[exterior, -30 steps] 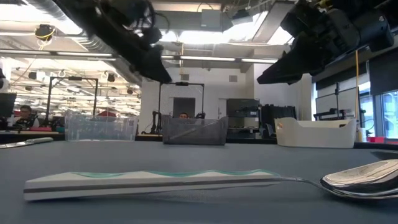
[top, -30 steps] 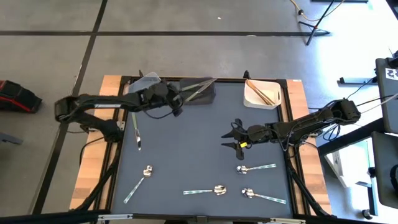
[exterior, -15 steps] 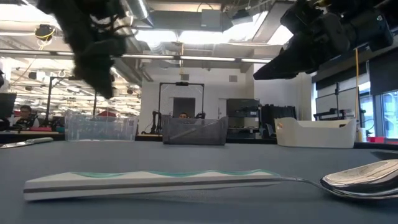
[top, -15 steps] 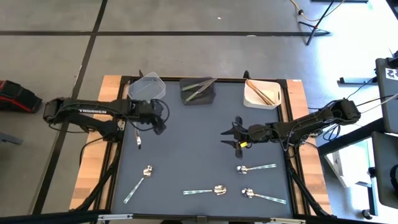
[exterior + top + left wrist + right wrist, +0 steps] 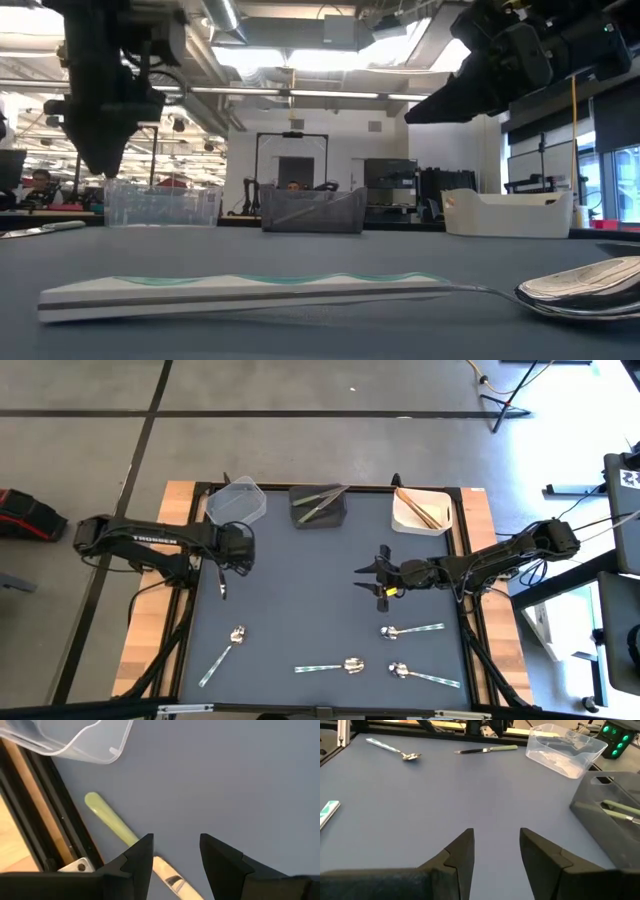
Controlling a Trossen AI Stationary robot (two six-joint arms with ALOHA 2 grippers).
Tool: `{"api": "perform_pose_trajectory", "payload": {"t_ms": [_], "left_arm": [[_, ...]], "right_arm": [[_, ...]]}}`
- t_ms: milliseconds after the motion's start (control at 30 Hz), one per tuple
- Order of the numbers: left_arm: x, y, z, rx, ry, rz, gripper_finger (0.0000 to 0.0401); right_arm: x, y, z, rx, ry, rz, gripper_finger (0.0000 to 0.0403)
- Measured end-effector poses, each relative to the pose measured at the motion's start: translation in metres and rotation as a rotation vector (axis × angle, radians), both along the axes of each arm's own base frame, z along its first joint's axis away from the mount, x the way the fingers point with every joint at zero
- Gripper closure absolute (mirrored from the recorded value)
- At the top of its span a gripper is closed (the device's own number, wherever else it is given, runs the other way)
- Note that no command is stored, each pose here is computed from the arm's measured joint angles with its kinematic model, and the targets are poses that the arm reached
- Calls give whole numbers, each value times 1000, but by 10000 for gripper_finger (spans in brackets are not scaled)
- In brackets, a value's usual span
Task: Sort silverware by color (type)
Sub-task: Put the green table knife into the black bin
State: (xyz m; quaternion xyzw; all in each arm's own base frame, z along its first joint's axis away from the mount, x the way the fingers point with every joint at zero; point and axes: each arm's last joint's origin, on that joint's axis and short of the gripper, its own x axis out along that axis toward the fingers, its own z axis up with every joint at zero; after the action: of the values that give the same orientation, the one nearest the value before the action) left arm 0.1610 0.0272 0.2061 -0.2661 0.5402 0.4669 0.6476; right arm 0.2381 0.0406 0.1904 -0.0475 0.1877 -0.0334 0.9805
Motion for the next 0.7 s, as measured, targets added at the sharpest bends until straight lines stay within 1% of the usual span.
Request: {"api": "perform_pose_trajectory", "payload": {"t_ms": [233, 433, 533, 700], "left_arm": [[-2, 15, -15, -6, 211, 82, 245], [-2, 22, -25, -21, 260, 121, 245], [-8, 25, -38, -39, 276, 132, 245], [-17, 30, -56, -57, 258, 150, 245]], "right_arm": [[1, 0, 1, 3, -15, 0, 259], [1, 0, 1, 3, -16, 0, 259], [0, 0, 1, 3, -15, 2, 259], [1, 0, 1, 3, -16, 2, 259]]}}
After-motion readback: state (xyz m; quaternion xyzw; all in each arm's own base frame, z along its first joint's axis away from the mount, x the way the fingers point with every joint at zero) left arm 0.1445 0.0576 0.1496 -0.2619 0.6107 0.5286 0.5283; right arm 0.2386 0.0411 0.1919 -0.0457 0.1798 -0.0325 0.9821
